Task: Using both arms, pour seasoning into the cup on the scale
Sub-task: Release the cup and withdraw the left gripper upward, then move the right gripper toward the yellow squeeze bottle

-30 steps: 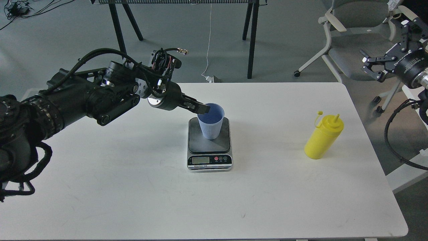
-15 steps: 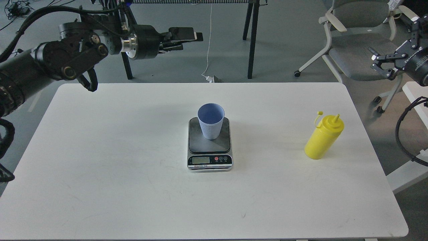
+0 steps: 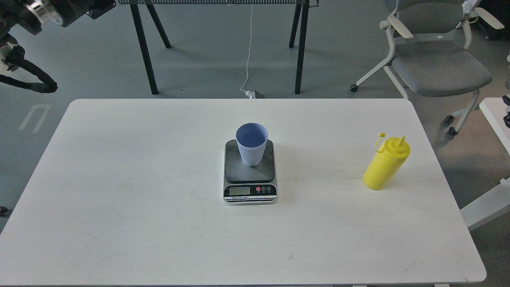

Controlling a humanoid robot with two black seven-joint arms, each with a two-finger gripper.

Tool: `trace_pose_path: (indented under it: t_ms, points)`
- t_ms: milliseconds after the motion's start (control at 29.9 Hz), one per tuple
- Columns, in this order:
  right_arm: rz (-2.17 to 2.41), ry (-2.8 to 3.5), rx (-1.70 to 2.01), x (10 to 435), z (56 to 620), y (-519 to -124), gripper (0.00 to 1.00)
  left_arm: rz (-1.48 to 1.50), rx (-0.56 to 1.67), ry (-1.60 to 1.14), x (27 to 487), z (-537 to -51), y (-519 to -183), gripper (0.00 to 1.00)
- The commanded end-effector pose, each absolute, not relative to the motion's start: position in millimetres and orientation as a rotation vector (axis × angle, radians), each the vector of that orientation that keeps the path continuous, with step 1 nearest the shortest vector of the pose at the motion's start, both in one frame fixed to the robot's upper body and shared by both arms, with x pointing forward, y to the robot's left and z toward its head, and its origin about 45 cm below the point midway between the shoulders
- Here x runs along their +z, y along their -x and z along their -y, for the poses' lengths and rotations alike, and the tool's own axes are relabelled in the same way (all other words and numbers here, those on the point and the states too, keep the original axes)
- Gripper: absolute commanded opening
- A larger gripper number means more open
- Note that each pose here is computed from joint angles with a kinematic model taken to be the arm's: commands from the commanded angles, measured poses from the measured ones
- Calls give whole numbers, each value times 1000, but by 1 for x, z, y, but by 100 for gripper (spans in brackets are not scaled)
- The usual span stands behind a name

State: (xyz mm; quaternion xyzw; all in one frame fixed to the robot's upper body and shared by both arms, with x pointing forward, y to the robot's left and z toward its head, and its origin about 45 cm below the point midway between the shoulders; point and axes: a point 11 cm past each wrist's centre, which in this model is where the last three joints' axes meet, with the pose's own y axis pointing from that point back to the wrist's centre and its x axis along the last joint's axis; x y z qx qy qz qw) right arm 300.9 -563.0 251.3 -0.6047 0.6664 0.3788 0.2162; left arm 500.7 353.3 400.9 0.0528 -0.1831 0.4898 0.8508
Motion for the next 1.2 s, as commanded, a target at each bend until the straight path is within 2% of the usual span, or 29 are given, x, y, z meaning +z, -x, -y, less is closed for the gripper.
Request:
trace_pose_path:
  t_ms: [0,134,268,736,1171]
  points:
    - [-1906,1602,1262,202,557,-248,99,362,1044,-128,388,-362,-497,97]
    - [-1890,1540,1459,157,533,-207,99,347,1040,-142,377,-362,-496,98]
    - [-1823,1540,1554,138,508,-197,99,345,1036,-148,375,-360,-496,98]
    - [-1739,1872,1495,128,462,-219,99,348,1035,-165,373,-362,-495,98]
    - [-1543,1747,1533,97,404,-225,99,288,1049,-208,339,-375,-485,99]
